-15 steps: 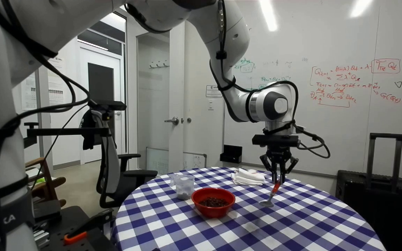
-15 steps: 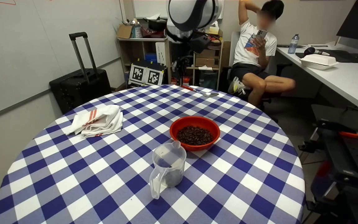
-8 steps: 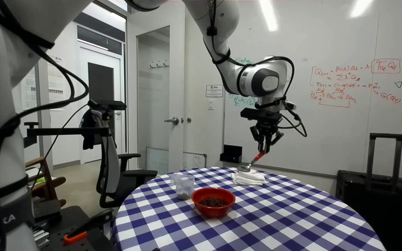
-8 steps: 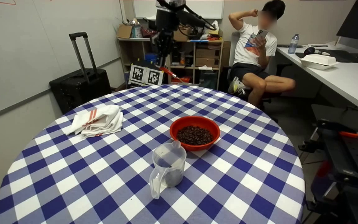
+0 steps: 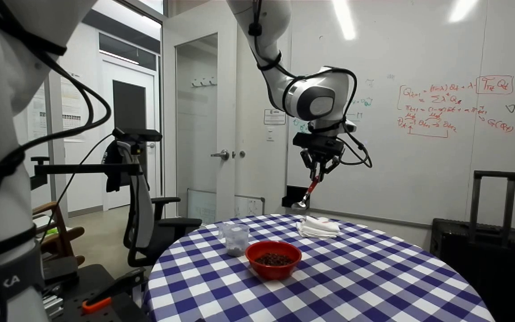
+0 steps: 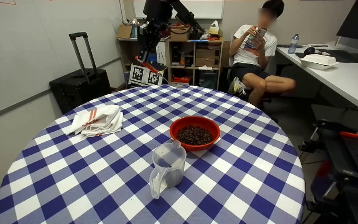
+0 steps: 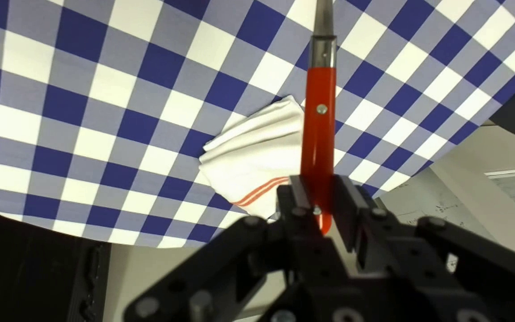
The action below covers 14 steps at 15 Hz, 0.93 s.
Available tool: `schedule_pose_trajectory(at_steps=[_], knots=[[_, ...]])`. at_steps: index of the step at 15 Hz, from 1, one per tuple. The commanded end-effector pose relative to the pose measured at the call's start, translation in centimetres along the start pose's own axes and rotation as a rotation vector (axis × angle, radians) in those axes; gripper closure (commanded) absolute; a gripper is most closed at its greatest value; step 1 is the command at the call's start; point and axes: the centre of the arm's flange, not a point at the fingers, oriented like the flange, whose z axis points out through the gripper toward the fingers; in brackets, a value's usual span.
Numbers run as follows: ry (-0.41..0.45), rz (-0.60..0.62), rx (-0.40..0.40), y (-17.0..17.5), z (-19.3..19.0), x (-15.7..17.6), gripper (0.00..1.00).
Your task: Use the spoon to place coffee beans from the red bowl into the clear jug.
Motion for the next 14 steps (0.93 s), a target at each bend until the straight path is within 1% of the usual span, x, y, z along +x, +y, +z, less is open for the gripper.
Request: schedule_pose_trajectory(at_steps=[1, 5, 8, 11, 14], knots=[[0.053, -0.016, -0.041, -0.2, 0.7, -2.3, 0.95], [0.099, 0.110, -0.093, -0.1, 2.3, -4.3, 0.95], [0.098, 0.192, -0.114, -0.3, 3.3, -6.1, 0.95], [0.111, 0.324, -0.150, -0.3, 4.2, -7.8, 0.95], [0.110, 0.414, -0.169, -0.2, 5.1, -9.3, 0.95]])
